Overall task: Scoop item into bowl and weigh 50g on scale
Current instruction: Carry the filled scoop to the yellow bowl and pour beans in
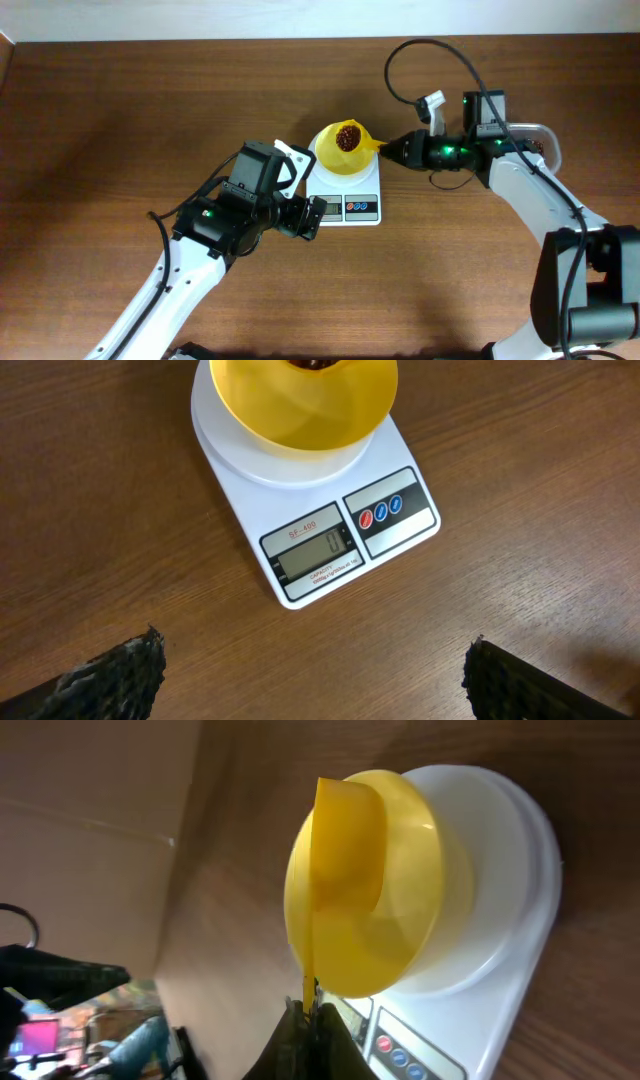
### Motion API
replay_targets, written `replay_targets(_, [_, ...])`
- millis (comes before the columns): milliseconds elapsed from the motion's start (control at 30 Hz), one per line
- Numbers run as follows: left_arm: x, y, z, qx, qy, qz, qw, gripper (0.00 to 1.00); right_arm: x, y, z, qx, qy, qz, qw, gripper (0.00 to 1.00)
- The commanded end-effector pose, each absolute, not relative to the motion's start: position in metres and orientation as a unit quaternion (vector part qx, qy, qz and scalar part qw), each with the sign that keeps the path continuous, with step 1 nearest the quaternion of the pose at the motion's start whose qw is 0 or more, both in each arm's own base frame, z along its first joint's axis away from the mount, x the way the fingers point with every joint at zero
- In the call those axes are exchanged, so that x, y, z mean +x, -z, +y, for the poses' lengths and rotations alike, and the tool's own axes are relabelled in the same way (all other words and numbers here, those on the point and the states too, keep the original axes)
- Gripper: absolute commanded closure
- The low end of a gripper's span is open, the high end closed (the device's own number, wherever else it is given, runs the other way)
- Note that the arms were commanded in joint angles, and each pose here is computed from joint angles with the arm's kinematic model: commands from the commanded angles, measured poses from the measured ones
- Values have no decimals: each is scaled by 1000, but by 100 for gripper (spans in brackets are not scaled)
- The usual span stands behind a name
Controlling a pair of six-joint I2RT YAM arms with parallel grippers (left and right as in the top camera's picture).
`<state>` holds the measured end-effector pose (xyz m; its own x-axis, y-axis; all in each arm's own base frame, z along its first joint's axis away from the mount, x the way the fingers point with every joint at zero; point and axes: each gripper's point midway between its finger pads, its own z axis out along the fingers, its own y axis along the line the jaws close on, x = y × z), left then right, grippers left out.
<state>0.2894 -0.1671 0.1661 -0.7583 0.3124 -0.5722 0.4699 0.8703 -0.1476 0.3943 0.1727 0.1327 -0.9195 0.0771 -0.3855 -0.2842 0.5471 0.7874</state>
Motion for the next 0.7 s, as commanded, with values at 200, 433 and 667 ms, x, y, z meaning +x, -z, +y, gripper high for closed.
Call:
replay_targets(200, [289, -166, -167, 209, 141, 927, 278, 1, 404, -156, 174, -166, -354, 869, 302, 96])
replay_targets(433, [289, -166, -167, 209, 141, 927, 278, 1, 400, -153, 178, -214, -274, 880, 323, 96])
replay_targets(667, [289, -166, -167, 209, 141, 927, 278, 1, 397, -170, 177, -262, -191, 874, 361, 96])
